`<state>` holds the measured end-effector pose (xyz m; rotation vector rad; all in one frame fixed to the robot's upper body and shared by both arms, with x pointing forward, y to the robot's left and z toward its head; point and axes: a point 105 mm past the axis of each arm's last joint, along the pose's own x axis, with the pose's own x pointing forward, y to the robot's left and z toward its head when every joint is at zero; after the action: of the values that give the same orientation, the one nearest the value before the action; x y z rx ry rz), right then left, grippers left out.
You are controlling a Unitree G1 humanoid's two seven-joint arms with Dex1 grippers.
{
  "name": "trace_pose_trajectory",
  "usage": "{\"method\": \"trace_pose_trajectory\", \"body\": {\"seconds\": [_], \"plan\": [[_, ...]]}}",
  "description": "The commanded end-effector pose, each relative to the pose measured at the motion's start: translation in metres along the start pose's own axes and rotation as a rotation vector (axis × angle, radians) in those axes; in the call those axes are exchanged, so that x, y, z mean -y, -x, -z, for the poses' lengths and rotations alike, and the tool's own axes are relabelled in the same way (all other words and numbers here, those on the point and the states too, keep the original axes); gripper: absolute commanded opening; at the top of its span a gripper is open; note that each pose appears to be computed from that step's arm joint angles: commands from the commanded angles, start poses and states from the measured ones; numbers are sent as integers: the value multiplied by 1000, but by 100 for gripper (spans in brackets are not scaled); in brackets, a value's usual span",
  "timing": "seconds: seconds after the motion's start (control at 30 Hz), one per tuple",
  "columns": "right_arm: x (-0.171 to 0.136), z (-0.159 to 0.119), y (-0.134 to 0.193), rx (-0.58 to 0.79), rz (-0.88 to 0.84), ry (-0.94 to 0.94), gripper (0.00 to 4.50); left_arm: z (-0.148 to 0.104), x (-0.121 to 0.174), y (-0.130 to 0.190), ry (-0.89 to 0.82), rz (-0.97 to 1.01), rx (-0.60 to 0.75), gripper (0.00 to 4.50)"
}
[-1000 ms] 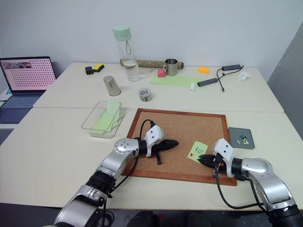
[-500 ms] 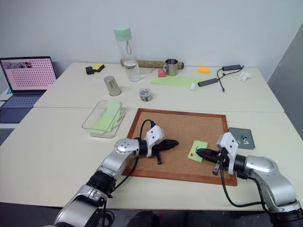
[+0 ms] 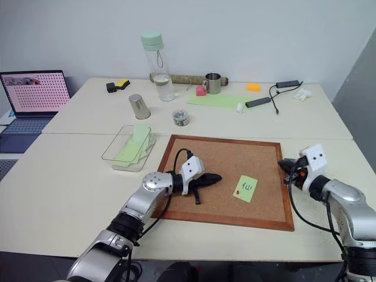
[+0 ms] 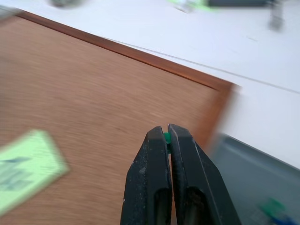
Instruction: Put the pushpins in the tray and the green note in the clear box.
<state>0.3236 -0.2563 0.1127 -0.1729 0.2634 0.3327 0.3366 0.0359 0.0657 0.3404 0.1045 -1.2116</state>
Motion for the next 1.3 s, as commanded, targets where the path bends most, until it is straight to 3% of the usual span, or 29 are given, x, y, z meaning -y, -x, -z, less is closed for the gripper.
{"method": "trace_pose_trajectory", "body": {"seconds": [0.03,0.07,0.23,0.47,0.57,0.63,0.77,0.93,1.23,1.3], "plan": [[22,-1,-2,-12,132,19,4,24,6,3,38,6,-87,0],[25,2,-3,-25,146,17,4,24,6,2,37,7,-87,0],[31,7,-4,-45,185,11,114,24,7,2,36,6,-86,0],[30,-7,-2,10,172,33,262,25,8,3,39,6,-87,0],[10,-25,3,73,37,72,326,25,8,3,40,6,-86,0],[-20,-30,7,86,-132,136,373,25,8,3,40,6,-86,0],[-81,-25,18,79,-442,218,373,24,8,2,39,12,-85,0],[-126,-10,16,52,-622,239,373,22,8,1,37,20,-84,0],[-133,5,-9,62,-610,205,373,22,9,1,32,33,-90,0],[-133,5,-11,72,-607,191,325,22,9,2,32,33,-91,0]]}}
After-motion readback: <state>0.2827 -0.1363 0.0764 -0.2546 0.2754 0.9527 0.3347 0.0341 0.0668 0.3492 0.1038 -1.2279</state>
